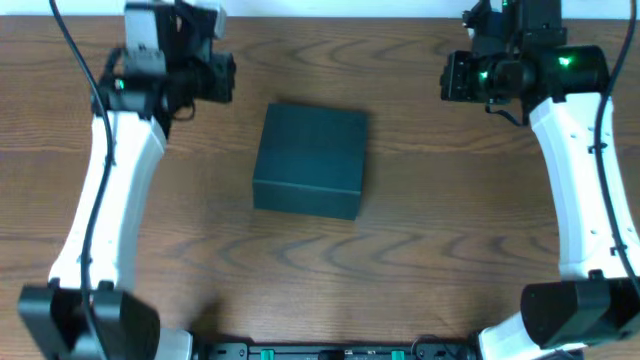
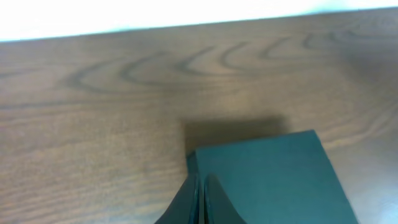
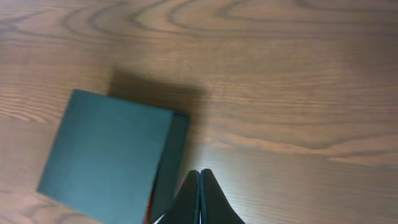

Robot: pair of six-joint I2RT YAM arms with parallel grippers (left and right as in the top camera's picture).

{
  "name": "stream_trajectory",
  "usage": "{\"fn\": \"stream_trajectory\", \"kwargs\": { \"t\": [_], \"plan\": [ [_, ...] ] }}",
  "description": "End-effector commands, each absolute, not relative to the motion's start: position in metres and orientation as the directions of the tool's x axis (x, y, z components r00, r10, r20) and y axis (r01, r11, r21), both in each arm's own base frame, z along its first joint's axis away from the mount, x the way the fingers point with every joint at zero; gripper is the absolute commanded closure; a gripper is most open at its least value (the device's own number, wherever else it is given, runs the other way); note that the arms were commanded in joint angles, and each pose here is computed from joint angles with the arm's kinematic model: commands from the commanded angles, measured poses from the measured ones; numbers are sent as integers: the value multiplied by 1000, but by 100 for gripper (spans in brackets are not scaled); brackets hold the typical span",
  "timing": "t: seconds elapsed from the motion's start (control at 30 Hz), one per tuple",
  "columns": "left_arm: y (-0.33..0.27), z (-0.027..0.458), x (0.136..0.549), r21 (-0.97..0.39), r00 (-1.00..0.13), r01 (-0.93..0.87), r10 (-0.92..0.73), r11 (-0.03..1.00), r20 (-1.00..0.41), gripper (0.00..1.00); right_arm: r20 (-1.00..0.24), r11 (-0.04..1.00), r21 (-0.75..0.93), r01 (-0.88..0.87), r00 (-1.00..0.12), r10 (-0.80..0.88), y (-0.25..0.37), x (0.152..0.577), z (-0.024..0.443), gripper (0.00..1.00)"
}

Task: Pack container
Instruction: 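Raise both grippers away from the closed box, then press down on the closed lid with both grippers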

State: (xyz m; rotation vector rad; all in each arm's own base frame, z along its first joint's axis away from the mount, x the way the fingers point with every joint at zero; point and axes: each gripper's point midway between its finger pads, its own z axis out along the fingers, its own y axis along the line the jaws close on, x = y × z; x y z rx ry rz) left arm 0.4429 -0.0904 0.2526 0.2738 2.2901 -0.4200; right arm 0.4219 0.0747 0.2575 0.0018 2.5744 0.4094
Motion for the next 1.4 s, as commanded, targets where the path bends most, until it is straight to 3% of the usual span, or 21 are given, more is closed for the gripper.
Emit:
{"fn": "stream_trajectory", "kwargs": {
  "t": [0.0, 0.2, 0.47, 0.67, 0.97, 1.37],
  "plan": [
    [-87, 269, 423, -186, -606, 292, 31, 938, -795, 94, -523, 969, 226, -98, -851, 36, 62, 404, 255, 98],
    [-126, 244, 407, -226, -596, 350, 30, 909, -802, 94, -421, 980, 195, -49, -906, 39, 54, 359, 196, 98],
    [-169, 188, 409, -276, -691, 395, 85, 876, -717, 94, -224, 910, 409, -69, -974, 27, 127, 310, 127, 98],
    [-209, 148, 394, -451, -797, 432, 96, 781, -597, 94, -142, 885, 454, -98, -989, -37, 162, 276, 97, 98],
    [-227, 114, 378, -519, -856, 426, 144, 741, -496, 94, -179, 864, 459, -206, -974, -137, 191, 258, 74, 98],
    [-242, 59, 348, -538, -913, 389, 237, 748, -331, 94, -229, 876, 425, -228, -963, -140, 191, 263, 61, 98]
  ]
}}
